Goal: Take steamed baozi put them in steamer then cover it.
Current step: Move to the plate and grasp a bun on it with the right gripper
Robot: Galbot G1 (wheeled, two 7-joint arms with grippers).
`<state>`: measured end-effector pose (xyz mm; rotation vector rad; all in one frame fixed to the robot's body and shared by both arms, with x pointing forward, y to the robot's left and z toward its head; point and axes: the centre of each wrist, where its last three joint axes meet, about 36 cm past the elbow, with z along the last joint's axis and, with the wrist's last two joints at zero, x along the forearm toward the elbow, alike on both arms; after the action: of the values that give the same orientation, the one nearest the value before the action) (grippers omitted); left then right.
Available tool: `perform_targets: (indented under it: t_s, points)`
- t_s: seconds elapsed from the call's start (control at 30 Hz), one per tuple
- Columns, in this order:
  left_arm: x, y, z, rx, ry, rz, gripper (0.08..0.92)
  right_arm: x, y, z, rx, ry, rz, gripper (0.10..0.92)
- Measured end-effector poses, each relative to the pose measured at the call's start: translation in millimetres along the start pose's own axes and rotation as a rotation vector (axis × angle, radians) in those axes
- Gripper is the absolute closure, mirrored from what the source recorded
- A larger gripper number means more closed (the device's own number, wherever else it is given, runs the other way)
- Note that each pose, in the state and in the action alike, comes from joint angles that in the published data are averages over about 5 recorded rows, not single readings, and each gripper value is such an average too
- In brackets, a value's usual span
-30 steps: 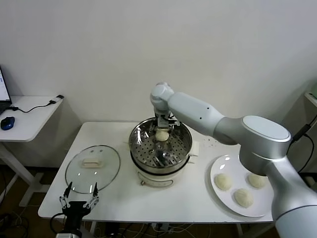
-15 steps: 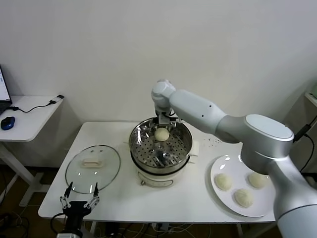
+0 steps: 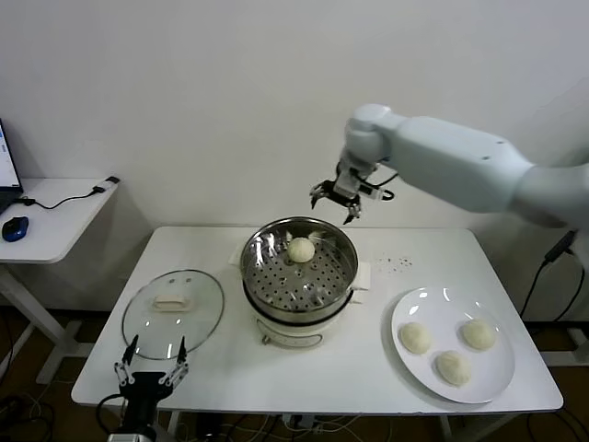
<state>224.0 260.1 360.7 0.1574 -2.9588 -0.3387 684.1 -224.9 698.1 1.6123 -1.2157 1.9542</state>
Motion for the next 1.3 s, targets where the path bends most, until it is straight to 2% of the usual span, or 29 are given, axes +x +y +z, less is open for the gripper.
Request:
perform_targets:
  t_s: [0.17,0.3,0.57,0.87,1.3]
  points:
    - [2,-2,0,-0.002,0.001,0.005,0.177,6,69,37,-0.323,-0.014,-0.018,0.200]
    - [4,-3,1,-0.003,0.003,0.005,0.177,-6,125,59,-0.514,-0.032,-0.064,0.200]
    - [6,-2,2,-0.008,0.009,0.003,0.177,-54,203,73,-0.702,-0.049,-0.174,0.200]
    - [8,-1,5,-0.013,0.019,-0.002,0.177,-105,241,69,-0.762,-0.037,-0.260,0.200]
    - [9,-1,10,-0.014,0.032,-0.006,0.177,-154,250,56,-0.776,-0.041,-0.317,0.200]
